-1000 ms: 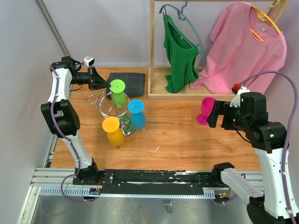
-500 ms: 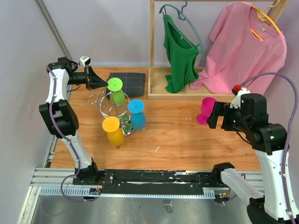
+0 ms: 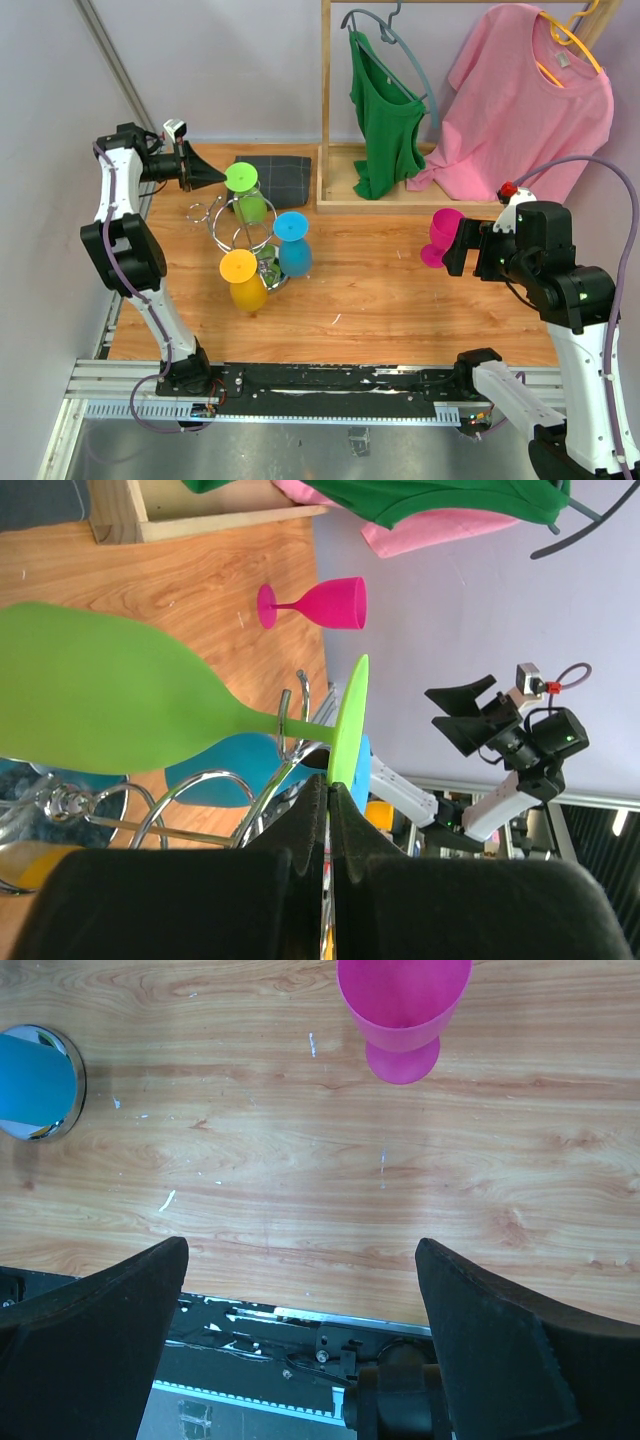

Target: Take the wine glass off the wine glass rack

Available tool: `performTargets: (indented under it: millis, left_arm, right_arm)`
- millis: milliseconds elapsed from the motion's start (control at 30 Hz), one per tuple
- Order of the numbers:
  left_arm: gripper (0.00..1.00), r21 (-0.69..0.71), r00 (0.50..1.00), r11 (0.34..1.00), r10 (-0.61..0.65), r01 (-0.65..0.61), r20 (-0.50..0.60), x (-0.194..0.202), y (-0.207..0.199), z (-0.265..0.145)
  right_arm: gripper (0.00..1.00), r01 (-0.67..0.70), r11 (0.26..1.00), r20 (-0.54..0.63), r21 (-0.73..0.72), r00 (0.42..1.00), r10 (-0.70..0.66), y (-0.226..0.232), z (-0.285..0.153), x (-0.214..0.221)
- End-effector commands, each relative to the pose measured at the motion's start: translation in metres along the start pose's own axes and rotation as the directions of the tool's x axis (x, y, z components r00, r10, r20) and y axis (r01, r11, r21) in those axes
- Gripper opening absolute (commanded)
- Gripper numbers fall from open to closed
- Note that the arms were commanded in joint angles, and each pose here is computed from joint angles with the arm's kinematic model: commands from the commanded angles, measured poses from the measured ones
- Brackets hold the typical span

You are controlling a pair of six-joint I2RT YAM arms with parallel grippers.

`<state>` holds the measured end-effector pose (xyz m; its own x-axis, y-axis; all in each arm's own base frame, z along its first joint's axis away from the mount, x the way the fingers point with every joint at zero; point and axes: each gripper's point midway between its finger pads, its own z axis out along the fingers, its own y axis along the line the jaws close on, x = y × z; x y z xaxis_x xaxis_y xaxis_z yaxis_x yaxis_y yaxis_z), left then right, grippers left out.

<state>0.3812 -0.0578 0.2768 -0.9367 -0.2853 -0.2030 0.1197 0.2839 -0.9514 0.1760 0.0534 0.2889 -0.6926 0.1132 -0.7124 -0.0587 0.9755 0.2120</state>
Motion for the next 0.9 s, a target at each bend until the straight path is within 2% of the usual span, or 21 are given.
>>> performTargets:
  millis: [0,267,600,867]
  left_arm:
    - [0.00,0.107,0.999,0.993,0.044,-0.046,0.018,-0.008,-0.021,-0.004]
    - [0.00,0.140,0.999,0.989,0.045,-0.045,0.007,-0.016,-0.021,0.002]
    - [0.00,0.186,0.995,0.980,0.078,-0.066,-0.058,-0.015,-0.032,0.029]
    - [0.00,0.175,0.995,0.981,0.093,-0.083,-0.047,-0.024,-0.033,0.028]
  right_arm:
    - [0.98,0.003,1.000,0.012,0.000,1.000,-0.003,-0.001,-0.003,-0.001]
    - [0.99,0.001,1.000,0.009,-0.005,1.000,-0.001,0.000,-0.001,-0.002]
    - [0.99,0.002,1.000,0.016,0.005,1.000,-0.002,-0.002,-0.008,-0.002]
    - [0.98,0.000,1.000,0.013,0.009,1.000,-0.001,-0.003,-0.013,0.003]
